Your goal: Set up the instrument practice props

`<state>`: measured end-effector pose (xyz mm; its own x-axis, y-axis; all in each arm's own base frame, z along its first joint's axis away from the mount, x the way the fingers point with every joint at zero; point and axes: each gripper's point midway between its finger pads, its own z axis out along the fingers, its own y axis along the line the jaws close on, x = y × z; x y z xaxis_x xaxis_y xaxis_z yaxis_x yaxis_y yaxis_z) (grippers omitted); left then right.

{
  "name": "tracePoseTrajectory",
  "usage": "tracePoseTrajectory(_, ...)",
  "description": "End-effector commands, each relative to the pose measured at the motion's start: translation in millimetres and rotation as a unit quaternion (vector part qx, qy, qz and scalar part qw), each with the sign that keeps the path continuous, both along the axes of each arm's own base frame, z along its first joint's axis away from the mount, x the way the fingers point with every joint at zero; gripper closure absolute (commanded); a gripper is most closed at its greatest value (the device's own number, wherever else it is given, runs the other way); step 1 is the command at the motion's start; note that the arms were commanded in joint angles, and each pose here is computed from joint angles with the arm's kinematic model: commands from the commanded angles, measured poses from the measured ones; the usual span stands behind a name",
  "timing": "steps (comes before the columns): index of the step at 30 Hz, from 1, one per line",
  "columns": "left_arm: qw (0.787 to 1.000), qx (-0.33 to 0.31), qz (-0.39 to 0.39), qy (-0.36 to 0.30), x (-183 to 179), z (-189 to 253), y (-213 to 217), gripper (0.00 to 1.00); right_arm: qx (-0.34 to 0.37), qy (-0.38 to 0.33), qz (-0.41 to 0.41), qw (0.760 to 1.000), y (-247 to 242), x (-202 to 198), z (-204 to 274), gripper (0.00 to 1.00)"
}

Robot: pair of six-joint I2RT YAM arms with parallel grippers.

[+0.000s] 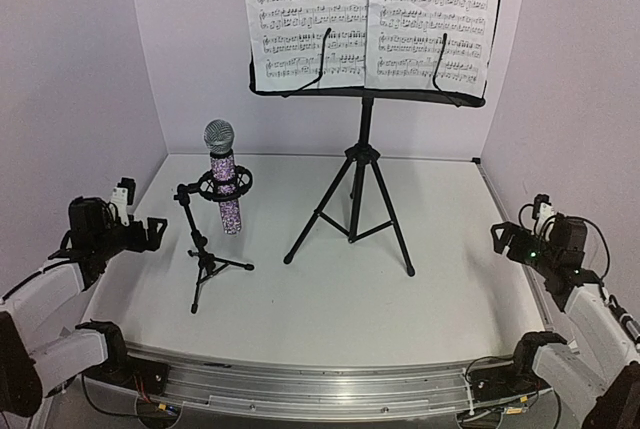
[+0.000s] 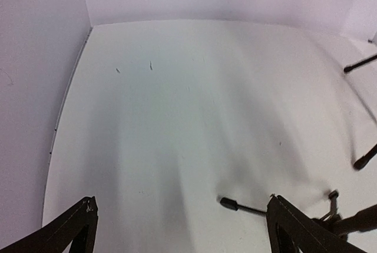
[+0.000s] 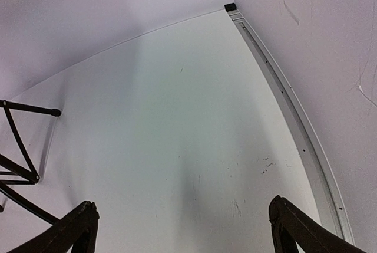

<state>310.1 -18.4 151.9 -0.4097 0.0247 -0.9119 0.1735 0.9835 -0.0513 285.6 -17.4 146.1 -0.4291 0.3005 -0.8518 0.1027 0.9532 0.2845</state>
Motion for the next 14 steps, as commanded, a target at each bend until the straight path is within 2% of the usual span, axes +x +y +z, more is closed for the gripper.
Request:
tracePoseTrajectory(1, 0.994, 0.061, -0.079, -0.037, 4, -3, -15, 0.01, -0.024, -0.048, 0.021, 0.998, 3, 7, 8, 0.02)
tracePoseTrajectory(4, 0.994, 0.045, -0.095, -0.022, 3, -8, -22, 0.0, -0.026, -0.049, 0.024, 0.998, 4, 6, 3, 0.02)
tracePoseTrajectory(14, 0.999, 0.009, -0.037, -0.032, -1, -16, -10, 0.0, -0.019, -0.046, 0.031, 0.998, 7, 5, -1, 0.02)
